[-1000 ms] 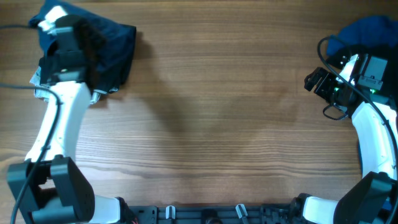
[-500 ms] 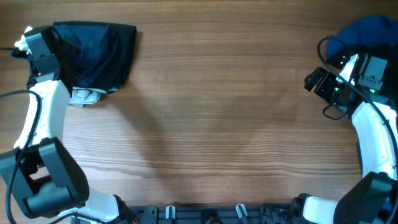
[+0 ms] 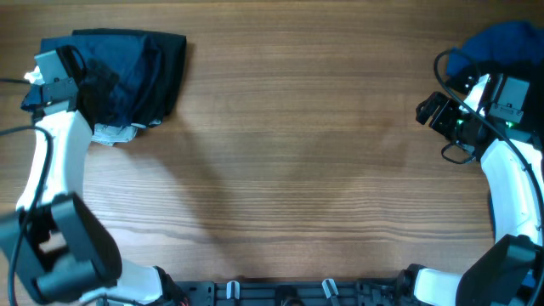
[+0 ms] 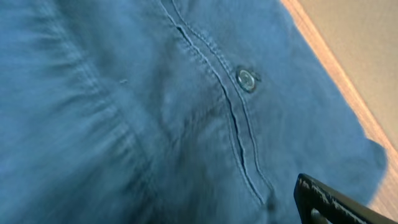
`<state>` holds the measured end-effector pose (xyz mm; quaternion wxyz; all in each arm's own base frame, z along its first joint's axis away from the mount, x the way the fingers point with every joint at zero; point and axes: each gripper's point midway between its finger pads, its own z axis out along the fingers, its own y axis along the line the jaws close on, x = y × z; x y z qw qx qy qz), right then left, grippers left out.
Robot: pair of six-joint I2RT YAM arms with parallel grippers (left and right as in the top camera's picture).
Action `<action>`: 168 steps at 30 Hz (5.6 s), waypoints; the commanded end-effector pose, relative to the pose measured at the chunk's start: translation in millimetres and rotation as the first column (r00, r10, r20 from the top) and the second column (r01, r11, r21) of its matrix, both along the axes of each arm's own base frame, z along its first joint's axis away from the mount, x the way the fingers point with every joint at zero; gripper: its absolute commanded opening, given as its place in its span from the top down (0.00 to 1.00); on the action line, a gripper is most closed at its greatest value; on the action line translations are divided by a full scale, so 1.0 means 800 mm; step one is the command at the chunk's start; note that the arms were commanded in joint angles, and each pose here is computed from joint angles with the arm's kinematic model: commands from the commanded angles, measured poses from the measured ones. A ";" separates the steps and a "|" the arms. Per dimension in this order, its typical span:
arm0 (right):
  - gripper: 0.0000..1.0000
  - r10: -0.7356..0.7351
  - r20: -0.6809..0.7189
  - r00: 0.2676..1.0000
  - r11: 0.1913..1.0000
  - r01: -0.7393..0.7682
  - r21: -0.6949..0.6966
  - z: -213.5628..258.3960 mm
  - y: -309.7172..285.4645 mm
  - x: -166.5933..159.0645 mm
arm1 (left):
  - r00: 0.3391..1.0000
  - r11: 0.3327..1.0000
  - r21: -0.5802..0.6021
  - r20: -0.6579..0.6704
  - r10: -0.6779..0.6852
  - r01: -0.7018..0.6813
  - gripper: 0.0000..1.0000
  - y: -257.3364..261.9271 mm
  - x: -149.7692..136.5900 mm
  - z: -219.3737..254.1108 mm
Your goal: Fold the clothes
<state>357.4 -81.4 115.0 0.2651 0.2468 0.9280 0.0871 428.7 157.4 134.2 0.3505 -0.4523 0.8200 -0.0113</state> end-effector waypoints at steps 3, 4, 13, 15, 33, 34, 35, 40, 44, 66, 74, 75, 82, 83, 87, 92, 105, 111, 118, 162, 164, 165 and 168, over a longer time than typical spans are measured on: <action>0.00 -0.014 -0.004 1.000 1.000 0.014 -0.014 0.000 -0.004 0.002 | 0.995 1.000 -0.012 0.095 -0.006 0.007 0.00 -0.021 -0.041 0.092; 0.00 -0.014 -0.003 1.000 1.000 0.014 -0.014 0.000 -0.004 0.002 | 0.996 1.000 -0.019 0.090 0.000 0.002 0.00 -0.024 -0.049 0.095; 0.00 -0.014 -0.004 1.000 1.000 0.014 -0.014 0.000 -0.004 0.002 | 0.999 0.999 -0.049 0.043 0.017 -0.015 0.42 -0.034 -0.082 0.101; 0.00 -0.014 -0.004 1.000 1.000 0.014 -0.014 0.000 -0.004 0.002 | 0.999 0.999 -0.051 0.038 0.018 -0.016 0.71 -0.034 -0.082 0.098; 0.00 -0.014 -0.004 1.000 1.000 0.014 -0.014 0.000 -0.004 0.002 | 0.963 0.926 -0.273 0.140 -0.232 0.263 0.96 -0.015 -0.030 0.033; 0.00 -0.014 -0.004 1.000 1.000 0.014 -0.014 0.000 -0.004 0.002 | 0.953 0.905 -0.302 0.148 -0.265 0.299 0.96 -0.019 -0.028 0.023; 0.00 -0.014 -0.004 1.000 1.000 0.014 -0.014 0.000 -0.004 0.002 | 0.940 0.881 -0.330 0.163 -0.300 0.338 0.96 -0.024 -0.025 0.013; 0.00 -0.014 -0.004 1.000 1.000 0.014 -0.014 0.000 -0.004 0.002 | 0.925 0.807 -0.453 0.153 -0.348 0.379 0.96 -0.034 -0.020 -0.046; 0.00 -0.014 -0.004 1.000 1.000 0.014 -0.014 0.000 -0.004 0.002 | 0.924 0.787 -0.496 0.102 -0.369 0.368 0.96 -0.036 -0.024 -0.089; 0.00 -0.014 -0.003 1.000 1.000 0.014 -0.014 0.000 -0.004 0.002 | 0.810 0.736 -0.349 0.341 -0.476 0.580 0.96 -0.103 0.016 0.033; 0.00 -0.014 -0.004 1.000 1.000 0.014 -0.014 0.000 -0.004 0.002 | 0.833 0.729 -0.404 0.250 -0.493 0.552 0.96 -0.116 0.036 -0.049; 0.00 -0.014 -0.003 1.000 1.000 0.014 -0.014 0.000 -0.004 0.002 | 0.834 0.724 -0.414 0.242 -0.496 0.552 0.96 -0.118 0.038 -0.059; 0.00 -0.014 -0.004 1.000 1.000 0.014 -0.014 0.000 -0.004 0.002 | 0.829 0.695 -0.458 0.223 -0.513 0.554 0.96 -0.133 0.040 -0.092; 0.00 -0.014 -0.004 1.000 1.000 0.014 -0.014 0.000 -0.004 0.002 | 0.817 0.683 -0.454 0.249 -0.520 0.573 0.96 -0.135 0.043 -0.084; 0.00 -0.014 -0.004 1.000 1.000 0.014 -0.014 0.000 -0.004 0.002 | 0.733 0.639 -0.370 0.441 -0.519 0.675 0.96 -0.130 0.056 -0.003; 0.00 -0.014 -0.003 1.000 1.000 0.014 -0.014 0.000 -0.004 0.002 | 0.744 0.735 -0.288 0.521 -0.418 0.614 0.96 -0.070 0.045 0.077; 0.00 -0.014 -0.004 1.000 1.000 0.014 -0.014 0.000 -0.004 0.002 | 0.983 0.924 -0.379 0.184 0.011 0.061 0.96 0.105 -0.051 -0.017; 0.00 -0.014 -0.004 1.000 1.000 0.014 -0.014 0.000 -0.004 0.002 | 0.994 0.919 -0.390 0.059 0.089 -0.059 0.96 0.119 -0.066 -0.073; 0.00 -0.014 -0.004 1.000 1.000 0.014 -0.014 0.000 -0.004 0.002 | 0.993 0.918 -0.396 0.094 0.072 -0.029 0.96 0.116 -0.061 -0.062; 0.00 -0.014 -0.005 1.000 1.000 0.014 -0.014 -0.001 -0.004 0.002 | 0.866 0.842 -0.252 0.300 -0.400 0.476 0.00 -0.194 0.032 0.081; 0.00 -0.014 -0.005 1.000 1.000 0.014 -0.014 -0.001 -0.004 0.002 | 0.866 0.842 -0.252 0.300 -0.400 0.476 0.00 -0.194 0.032 0.081; 0.00 -0.014 -0.005 1.000 1.000 0.014 -0.014 -0.001 -0.004 0.002 | 0.866 0.842 -0.252 0.300 -0.400 0.476 0.00 -0.194 0.032 0.081; 0.00 -0.014 -0.005 1.000 1.000 0.014 -0.014 -0.001 -0.004 0.002 | 0.866 0.843 -0.251 0.300 -0.400 0.476 0.00 -0.194 0.033 0.081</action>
